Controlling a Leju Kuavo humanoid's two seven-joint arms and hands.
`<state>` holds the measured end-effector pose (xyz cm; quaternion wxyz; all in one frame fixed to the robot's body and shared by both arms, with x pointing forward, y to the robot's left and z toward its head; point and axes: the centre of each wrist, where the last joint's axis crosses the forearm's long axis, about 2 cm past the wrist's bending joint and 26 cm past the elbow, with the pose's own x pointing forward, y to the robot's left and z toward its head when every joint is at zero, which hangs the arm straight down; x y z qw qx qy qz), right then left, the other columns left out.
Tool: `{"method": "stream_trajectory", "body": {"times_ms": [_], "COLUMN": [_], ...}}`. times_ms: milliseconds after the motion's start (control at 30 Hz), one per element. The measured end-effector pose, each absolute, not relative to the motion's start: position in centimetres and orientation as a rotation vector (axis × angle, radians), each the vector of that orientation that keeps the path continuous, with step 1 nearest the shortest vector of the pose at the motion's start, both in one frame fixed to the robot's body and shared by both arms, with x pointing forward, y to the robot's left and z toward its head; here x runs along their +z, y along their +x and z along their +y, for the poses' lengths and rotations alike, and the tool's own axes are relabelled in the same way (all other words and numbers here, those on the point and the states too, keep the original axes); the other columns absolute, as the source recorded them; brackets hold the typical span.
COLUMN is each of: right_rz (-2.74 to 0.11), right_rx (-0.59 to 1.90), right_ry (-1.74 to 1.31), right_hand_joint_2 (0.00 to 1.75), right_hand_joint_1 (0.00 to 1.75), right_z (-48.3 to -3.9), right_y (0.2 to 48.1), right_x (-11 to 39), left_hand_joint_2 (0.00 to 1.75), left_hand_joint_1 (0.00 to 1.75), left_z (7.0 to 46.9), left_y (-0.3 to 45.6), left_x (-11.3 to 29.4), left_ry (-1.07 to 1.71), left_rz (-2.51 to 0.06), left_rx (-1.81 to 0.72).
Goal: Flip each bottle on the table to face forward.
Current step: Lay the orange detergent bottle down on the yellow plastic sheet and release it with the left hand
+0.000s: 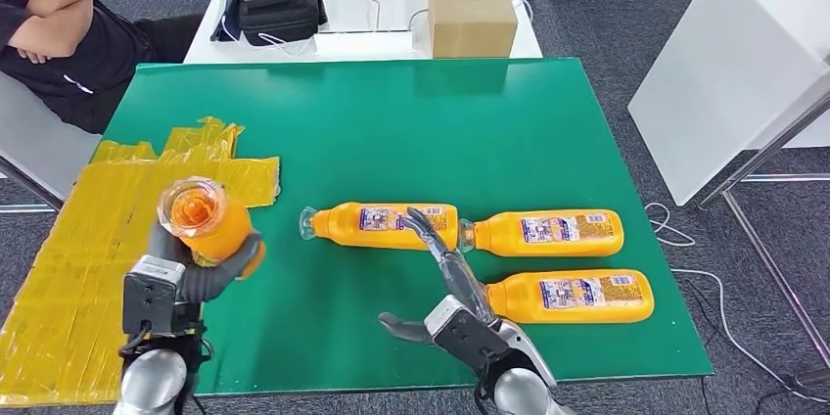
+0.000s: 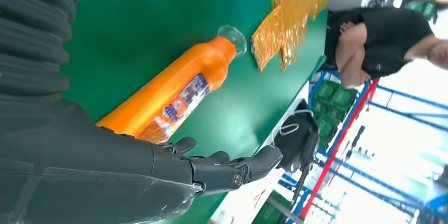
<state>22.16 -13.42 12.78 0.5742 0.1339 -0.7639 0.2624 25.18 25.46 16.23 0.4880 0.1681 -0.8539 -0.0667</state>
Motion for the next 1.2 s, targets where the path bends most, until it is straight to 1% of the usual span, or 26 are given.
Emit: {"method": "stream_trajectory", "body": {"times_ms": [133, 267, 367, 467, 567, 833, 1033, 1200], "right_rz": [-1.791, -1.783, -1.773, -1.779, -1.782, -1.776, -1.768, -1.764], "right_rx": [0.594, 0.596, 0.606, 0.61, 0.61, 0.613, 0.621, 0.625], "right_ry": [0.31, 0.321, 0.341, 0.353, 0.357, 0.355, 0.35, 0.349], "right_hand_joint_2": [0.0, 0.0, 0.0, 0.0, 0.0, 0.0, 0.0, 0.0], "right_hand_joint_1": [0.0, 0.0, 0.0, 0.0, 0.0, 0.0, 0.0, 0.0], "right_z": [-14.1, -14.4, -14.4, -14.2, -14.1, -14.0, -13.9, -13.8], "right_y": [21.9, 22.0, 22.5, 23.0, 23.3, 23.5, 23.7, 23.7], "right_x": [12.9, 13.2, 13.6, 14.1, 14.4, 14.6, 14.6, 14.5], "left_hand_joint_2": [1.75, 1.75, 1.75, 1.75, 1.75, 1.75, 1.75, 1.75], "left_hand_joint_1": [1.75, 1.75, 1.75, 1.75, 1.75, 1.75, 1.75, 1.75], "left_z": [27.6, 27.8, 26.6, 25.4, 25.0, 26.1, 27.2, 27.7], "left_y": [26.4, 26.9, 27.2, 27.2, 27.1, 27.0, 26.8, 26.9], "left_x": [18.3, 18.9, 17.9, 15.8, 14.0, 10.9, 9.0, 8.4], "left_ry": [0.747, 0.981, 1.184, 1.307, 1.344, 1.346, 1.326, 1.323], "left_rz": [-2.074, -1.986, -1.848, -1.752, -1.7, -1.543, -1.446, -1.414], "left_rx": [-0.357, -0.614, -0.894, -1.065, -1.149, -1.332, -1.399, -1.419]}}
